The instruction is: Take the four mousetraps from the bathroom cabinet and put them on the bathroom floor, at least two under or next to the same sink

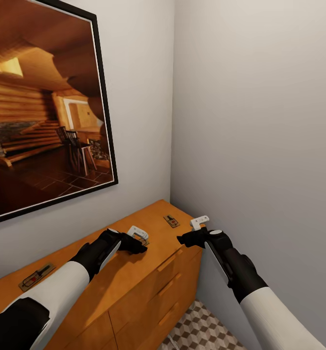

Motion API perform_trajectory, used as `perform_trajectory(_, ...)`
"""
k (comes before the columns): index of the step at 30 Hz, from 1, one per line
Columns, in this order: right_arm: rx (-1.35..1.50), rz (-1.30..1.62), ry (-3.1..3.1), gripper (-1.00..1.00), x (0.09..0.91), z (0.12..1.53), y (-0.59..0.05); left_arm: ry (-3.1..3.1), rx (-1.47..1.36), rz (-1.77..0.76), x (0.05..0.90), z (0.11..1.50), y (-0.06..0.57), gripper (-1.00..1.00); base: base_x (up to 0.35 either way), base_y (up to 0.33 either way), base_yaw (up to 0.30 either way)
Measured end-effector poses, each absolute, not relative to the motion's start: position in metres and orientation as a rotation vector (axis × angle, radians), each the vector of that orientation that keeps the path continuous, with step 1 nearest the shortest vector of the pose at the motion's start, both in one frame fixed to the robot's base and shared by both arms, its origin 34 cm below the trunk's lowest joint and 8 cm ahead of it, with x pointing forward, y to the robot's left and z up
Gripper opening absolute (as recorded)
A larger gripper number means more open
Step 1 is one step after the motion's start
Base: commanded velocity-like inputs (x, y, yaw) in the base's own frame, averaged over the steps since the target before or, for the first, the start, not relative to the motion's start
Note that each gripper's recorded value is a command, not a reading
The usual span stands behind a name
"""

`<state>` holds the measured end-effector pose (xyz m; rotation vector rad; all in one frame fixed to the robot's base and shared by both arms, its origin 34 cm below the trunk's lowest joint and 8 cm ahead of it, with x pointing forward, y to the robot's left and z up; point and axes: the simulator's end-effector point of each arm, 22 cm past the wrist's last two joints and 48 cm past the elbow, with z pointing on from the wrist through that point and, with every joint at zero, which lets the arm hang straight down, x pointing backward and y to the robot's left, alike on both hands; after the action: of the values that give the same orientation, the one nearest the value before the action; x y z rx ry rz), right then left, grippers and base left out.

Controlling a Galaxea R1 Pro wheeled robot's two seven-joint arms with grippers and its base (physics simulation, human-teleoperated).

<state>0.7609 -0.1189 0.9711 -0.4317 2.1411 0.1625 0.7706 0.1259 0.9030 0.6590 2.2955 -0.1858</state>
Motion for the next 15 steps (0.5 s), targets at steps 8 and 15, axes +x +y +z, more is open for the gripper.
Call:
perform_trajectory(8,-0.432,0.163,2.141,1.0,0.7609,0.9711,-0.1188,2.296,0.659,-0.185,0.7706,0.9029,0.126,1.0,0.0,0.0,0.0)
perform_trajectory(15,-0.432,0.162,2.141,1.0,0.7617,0.9635,-0.1191,2.294,0.656,-0.191,0.7717,0.8966,0.1247,1.0,0.0,0.0,0.0)
